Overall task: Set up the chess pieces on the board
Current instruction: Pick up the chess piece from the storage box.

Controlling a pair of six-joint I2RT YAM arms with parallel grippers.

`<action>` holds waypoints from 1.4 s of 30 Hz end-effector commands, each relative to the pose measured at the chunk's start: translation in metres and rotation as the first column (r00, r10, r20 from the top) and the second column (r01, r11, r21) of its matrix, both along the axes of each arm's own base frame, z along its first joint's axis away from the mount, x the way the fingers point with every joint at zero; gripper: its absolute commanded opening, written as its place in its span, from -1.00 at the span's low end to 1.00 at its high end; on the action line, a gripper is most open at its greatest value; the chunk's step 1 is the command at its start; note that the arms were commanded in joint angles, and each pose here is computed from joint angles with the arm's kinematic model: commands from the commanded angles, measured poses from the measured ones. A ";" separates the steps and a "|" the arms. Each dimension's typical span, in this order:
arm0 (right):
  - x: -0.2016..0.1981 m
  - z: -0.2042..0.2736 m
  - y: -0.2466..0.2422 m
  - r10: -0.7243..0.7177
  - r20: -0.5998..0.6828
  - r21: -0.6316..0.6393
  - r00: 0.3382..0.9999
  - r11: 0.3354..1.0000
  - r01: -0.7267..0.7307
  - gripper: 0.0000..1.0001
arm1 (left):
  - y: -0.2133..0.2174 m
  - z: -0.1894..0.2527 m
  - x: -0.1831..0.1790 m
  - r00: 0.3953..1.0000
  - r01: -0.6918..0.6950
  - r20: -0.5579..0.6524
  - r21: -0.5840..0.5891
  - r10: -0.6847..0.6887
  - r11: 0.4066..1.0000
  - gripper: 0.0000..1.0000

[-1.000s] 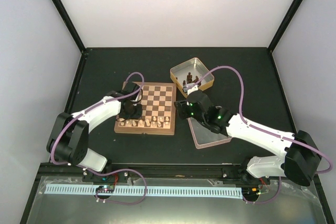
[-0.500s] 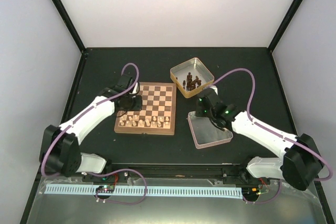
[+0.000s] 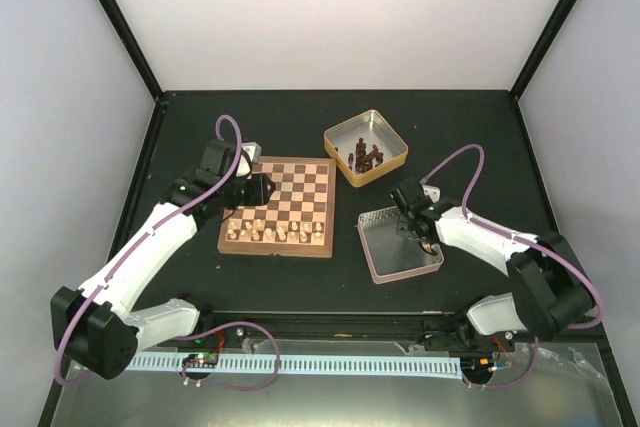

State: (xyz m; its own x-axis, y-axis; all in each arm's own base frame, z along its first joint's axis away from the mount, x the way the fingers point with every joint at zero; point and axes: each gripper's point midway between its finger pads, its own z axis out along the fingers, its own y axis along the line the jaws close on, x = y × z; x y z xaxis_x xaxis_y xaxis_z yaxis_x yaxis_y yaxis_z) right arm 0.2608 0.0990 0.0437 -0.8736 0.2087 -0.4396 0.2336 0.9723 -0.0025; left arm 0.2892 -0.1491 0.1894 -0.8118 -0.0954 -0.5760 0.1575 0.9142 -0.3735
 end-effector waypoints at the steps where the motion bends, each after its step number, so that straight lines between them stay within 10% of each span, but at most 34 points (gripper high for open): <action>1: 0.001 -0.008 -0.008 -0.126 0.016 0.014 0.992 0.992 0.126 -0.28 | -0.012 0.020 0.001 0.998 0.040 0.044 -0.066 -0.037 0.997 -0.28; 26: 0.008 -0.018 -0.034 -0.595 0.084 0.103 0.800 0.803 0.587 -0.45 | -0.010 0.016 -0.005 0.996 0.073 0.057 -0.044 -0.071 0.996 -0.26; 42: -0.003 -0.015 0.012 -0.228 -0.034 0.220 0.973 0.948 0.229 -0.97 | -0.015 0.009 -0.006 0.996 0.079 0.039 -0.073 -0.076 0.994 -0.26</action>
State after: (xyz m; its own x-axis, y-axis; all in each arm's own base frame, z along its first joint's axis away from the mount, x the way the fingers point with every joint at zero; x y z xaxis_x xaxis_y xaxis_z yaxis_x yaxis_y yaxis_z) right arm 0.2579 0.0861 0.0224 -0.6833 0.6088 -0.4031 0.6139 0.7779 0.1344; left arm 0.2829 -0.1586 0.1932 -0.8076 -0.0724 -0.5853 0.2177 0.8858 -0.4099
